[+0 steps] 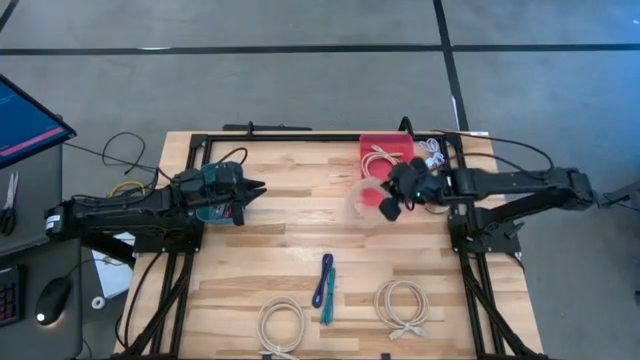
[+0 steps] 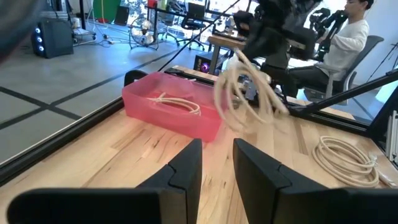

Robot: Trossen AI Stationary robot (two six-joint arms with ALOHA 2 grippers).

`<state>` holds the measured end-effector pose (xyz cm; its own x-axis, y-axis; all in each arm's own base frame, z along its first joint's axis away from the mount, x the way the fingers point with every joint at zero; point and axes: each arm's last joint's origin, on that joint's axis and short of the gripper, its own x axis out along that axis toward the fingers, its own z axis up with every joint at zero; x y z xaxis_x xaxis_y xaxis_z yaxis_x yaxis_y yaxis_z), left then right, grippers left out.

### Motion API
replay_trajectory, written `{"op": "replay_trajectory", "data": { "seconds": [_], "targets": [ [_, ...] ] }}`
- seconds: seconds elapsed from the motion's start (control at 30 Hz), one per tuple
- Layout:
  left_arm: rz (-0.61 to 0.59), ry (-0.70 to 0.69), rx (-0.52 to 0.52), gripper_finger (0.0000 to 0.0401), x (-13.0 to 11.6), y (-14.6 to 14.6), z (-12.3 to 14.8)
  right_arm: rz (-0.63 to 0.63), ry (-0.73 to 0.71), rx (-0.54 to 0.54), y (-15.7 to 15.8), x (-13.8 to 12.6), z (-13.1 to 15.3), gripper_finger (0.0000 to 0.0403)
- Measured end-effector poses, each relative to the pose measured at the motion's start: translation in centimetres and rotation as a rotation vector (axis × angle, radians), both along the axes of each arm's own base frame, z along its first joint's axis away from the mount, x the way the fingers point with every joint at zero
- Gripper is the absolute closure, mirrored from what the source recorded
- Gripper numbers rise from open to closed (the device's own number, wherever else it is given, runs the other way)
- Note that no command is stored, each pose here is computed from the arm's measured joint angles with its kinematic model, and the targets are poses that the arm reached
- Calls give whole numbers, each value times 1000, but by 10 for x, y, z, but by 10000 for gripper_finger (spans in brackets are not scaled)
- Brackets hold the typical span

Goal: Pick & Place USB Port
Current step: Put the brown display cable in the pink bin

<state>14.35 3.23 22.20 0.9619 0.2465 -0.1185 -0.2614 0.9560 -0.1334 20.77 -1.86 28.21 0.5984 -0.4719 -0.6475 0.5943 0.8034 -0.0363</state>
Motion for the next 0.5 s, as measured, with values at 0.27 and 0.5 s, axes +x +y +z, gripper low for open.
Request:
{"op": "replay_trajectory", "data": {
  "seconds": [0.27,0.5],
  "targets": [
    [0,0,0,311,0,0,0,-145,85,-131,-33,-9,15,403],
    [0,0,0,311,0,0,0,-283,113,-145,-67,-20,18,403]
  ]
}}
